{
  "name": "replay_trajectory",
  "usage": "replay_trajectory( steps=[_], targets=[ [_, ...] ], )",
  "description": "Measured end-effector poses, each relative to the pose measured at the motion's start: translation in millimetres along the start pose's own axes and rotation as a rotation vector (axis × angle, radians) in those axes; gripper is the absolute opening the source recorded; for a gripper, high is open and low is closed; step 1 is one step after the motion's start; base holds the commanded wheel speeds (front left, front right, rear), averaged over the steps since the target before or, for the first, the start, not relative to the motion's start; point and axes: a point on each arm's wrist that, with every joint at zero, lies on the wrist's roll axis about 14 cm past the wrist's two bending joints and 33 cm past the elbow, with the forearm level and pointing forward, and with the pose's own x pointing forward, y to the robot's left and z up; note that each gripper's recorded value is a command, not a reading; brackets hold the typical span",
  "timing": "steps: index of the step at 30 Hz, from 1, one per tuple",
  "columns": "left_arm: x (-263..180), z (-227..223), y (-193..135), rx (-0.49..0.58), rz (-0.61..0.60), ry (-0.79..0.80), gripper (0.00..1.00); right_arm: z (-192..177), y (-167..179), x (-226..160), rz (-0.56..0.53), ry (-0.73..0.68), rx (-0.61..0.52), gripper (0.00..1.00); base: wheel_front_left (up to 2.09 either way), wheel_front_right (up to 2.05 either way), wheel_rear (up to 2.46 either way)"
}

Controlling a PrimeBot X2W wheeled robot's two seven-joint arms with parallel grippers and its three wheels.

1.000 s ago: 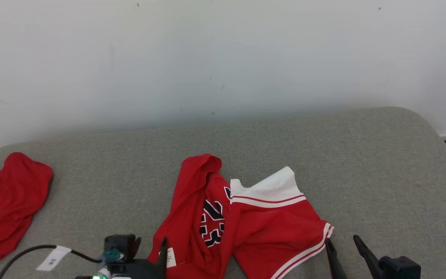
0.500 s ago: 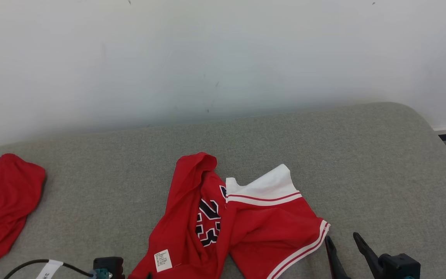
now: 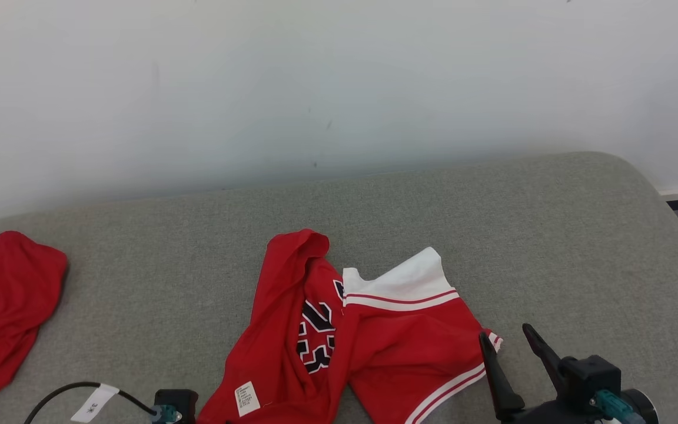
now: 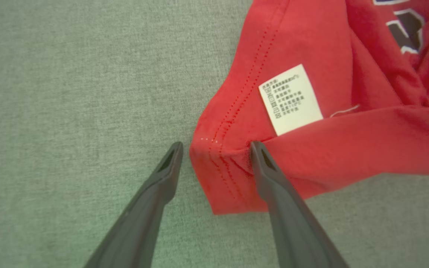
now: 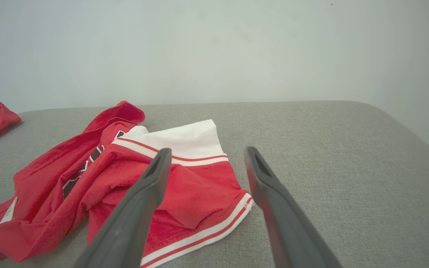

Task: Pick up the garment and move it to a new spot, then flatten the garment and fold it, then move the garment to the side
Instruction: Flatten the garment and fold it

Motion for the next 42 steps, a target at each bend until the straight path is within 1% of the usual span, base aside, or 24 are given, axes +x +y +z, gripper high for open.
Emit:
replay_trajectory(
  steps=[1, 2, 3, 6, 9, 12, 16, 21, 25, 28, 30, 31, 33, 37, 38, 39, 40, 41, 42],
  targets=[
    [0, -2, -1, 0.000, -0.004, 0.009, 0.29, 3, 1, 3, 0.004, -0.006, -0.007, 1.00, 0.00, 0.00, 0.00],
    [1, -3, -1, -0.002, -0.004, 0.015, 0.13, 6, 1, 5, 0.007, -0.007, -0.011, 1.00, 0.00, 0.00, 0.00],
    [1, -4, -1, -0.004, -0.004, 0.019, 0.00, 8, 2, 8, 0.011, -0.008, -0.014, 1.00, 0.00, 0.00, 0.00],
    [2, -4, 0, -0.014, -0.008, 0.025, 0.00, 17, 1, 19, 0.030, 0.001, -0.051, 1.00, 0.00, 0.00, 0.00],
    [3, -2, 2, -0.016, -0.009, 0.010, 0.00, 35, -5, 36, 0.041, -0.007, -0.066, 1.00, 0.00, 0.00, 0.00],
    [6, 5, 2, -0.017, -0.016, -0.010, 0.00, 37, -13, 56, 0.044, 0.055, -0.081, 1.00, 0.00, 0.00, 0.00],
    [8, 17, -1, -0.028, -0.031, -0.054, 0.00, 48, -34, 88, 0.011, 0.104, -0.074, 1.00, 0.00, 0.00, 0.00],
    [14, 32, -2, -0.036, -0.042, -0.095, 0.00, 35, -45, 123, -0.005, 0.230, -0.061, 1.00, 0.00, 0.00, 0.00],
    [19, 34, -1, -0.053, -0.043, -0.099, 0.00, 17, -50, 146, -0.020, 0.338, -0.027, 1.00, 0.00, 0.00, 0.00],
    [22, 30, 4, -0.065, -0.034, -0.086, 0.00, -2, -38, 160, 0.005, 0.429, -0.030, 1.00, 0.00, 0.00, 0.00],
    [23, 26, 6, -0.077, -0.025, -0.077, 0.00, -25, -26, 162, 0.030, 0.516, -0.028, 1.00, 0.00, 0.00, 0.00],
    [25, 22, 7, -0.088, -0.018, -0.067, 0.00, -46, -14, 160, 0.058, 0.592, -0.026, 1.00, 0.00, 0.00, 0.00],
    [25, 20, 10, -0.096, -0.010, -0.062, 0.00, -57, -7, 162, 0.078, 0.624, -0.032, 1.00, 0.00, 0.00, 0.00],
    [27, 16, 13, -0.106, -0.001, -0.052, 0.00, -70, -5, 162, 0.088, 0.666, -0.053, 1.00, 0.00, 0.00, 0.00],
    [27, 17, 14, -0.108, 0.001, -0.053, 0.00, -74, -5, 160, 0.088, 0.683, -0.055, 0.87, 0.00, 0.00, 0.00],
    [27, 17, 13, -0.107, 0.001, -0.054, 0.00, -76, -6, 158, 0.085, 0.695, -0.057, 0.71, 0.00, 0.00, 0.00],
    [27, 18, 13, -0.107, 0.002, -0.054, 0.00, -78, -8, 155, 0.081, 0.707, -0.060, 0.42, 0.00, 0.00, 0.00],
    [27, 18, 12, -0.107, 0.001, -0.056, 0.00, -80, -11, 153, 0.077, 0.719, -0.065, 0.23, 0.00, 0.00, 0.00],
    [26, 19, 12, -0.106, 0.000, -0.058, 0.00, -82, -13, 150, 0.072, 0.729, -0.068, 0.00, 0.00, 0.00, 0.00]
  ],
)
